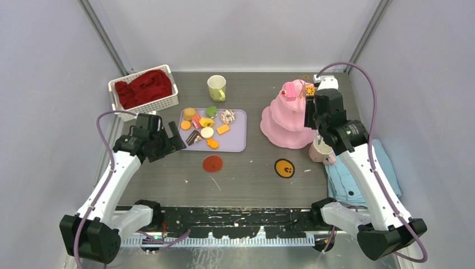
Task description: Serve the afternoon tea
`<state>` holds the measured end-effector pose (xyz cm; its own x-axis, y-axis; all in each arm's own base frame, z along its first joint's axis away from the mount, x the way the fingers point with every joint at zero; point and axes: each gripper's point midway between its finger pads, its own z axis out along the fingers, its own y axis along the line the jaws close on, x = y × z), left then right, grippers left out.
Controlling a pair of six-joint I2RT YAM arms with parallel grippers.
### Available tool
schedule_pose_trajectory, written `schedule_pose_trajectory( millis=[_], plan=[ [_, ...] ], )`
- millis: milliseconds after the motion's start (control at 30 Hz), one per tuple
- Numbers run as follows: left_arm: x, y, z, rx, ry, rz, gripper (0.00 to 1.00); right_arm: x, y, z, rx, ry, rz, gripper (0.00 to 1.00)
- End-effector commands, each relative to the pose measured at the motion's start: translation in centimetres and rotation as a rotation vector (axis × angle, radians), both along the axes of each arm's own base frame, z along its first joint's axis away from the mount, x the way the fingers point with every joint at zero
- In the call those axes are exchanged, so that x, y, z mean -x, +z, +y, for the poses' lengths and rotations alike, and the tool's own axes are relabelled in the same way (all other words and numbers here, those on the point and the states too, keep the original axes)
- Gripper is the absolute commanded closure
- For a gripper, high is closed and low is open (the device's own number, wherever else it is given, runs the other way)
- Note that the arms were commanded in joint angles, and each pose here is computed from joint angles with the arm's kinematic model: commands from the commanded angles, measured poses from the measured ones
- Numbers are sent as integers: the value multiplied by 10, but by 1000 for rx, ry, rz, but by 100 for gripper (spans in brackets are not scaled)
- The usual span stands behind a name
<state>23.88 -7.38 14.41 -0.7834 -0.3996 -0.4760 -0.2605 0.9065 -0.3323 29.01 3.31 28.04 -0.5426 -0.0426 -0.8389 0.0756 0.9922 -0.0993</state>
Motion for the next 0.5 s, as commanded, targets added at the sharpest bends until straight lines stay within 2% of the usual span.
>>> schedule_pose_trajectory(
  millis=[0,233,467],
  plan=[
    [-11,9,-2,-5,-17,-61,0,-16,20,4,-32,8,-99,61],
    [-10,9,-2,-7,-20,-60,0,-21,16,5,-35,7,-84,49],
    [-11,10,-1,-8,-21,-61,0,-16,21,1,-38,-4,-92,47]
  ],
)
